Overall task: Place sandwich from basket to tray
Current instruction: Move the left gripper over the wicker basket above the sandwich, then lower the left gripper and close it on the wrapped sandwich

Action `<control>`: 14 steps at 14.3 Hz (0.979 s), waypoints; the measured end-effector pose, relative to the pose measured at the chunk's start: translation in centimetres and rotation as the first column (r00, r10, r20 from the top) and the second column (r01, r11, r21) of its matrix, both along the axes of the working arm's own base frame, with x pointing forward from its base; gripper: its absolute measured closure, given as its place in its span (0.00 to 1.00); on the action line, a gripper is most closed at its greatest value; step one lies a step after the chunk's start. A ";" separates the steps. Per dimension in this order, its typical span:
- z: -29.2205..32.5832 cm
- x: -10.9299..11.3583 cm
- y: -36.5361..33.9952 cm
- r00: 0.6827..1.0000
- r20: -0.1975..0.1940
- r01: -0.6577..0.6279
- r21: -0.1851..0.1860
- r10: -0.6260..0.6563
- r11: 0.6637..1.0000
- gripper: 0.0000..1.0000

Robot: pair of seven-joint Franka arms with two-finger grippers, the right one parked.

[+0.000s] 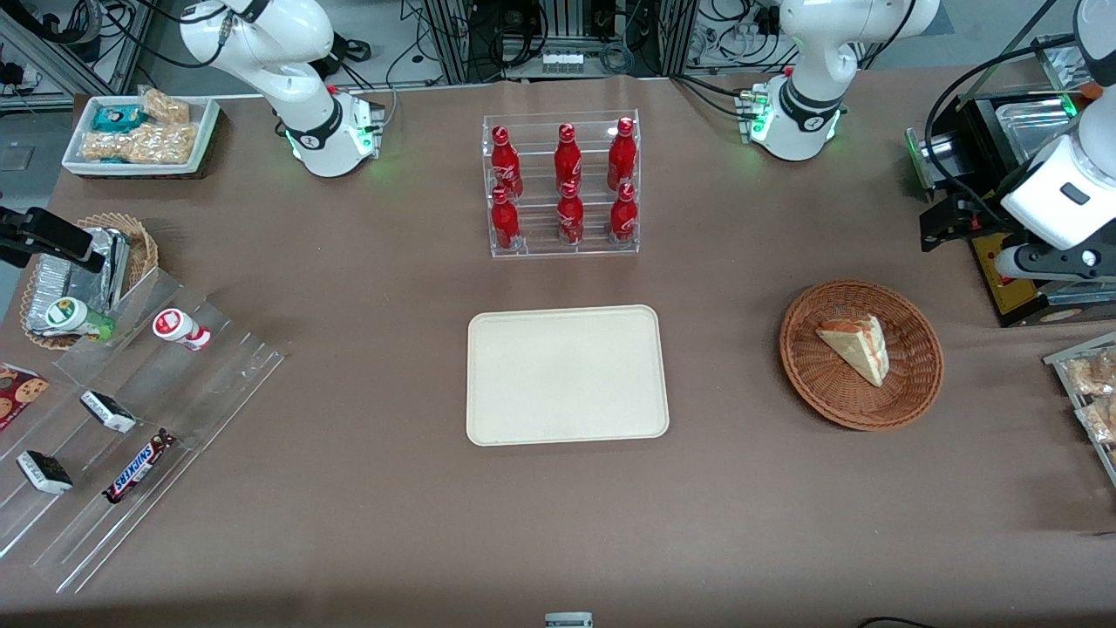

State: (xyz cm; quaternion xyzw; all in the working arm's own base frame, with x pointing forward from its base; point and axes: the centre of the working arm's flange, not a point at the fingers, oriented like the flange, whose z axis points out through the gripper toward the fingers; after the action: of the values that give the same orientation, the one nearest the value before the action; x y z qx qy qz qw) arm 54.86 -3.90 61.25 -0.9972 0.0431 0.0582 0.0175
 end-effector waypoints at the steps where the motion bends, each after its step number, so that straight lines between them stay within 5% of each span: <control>1: -0.6 0.1 0.1 1.000 -0.016 -0.002 0.001 0.002 1.000 0.00; 5: -5.7 0.6 1.6 0.995 -0.096 -0.034 0.011 0.035 0.999 0.00; 14: -19.3 0.4 5.1 0.986 -0.056 -0.159 0.017 0.159 0.987 0.00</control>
State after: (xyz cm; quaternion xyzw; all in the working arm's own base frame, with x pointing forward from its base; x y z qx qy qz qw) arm 55.28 1.20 41.95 -0.9953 -0.0366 0.0883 0.0179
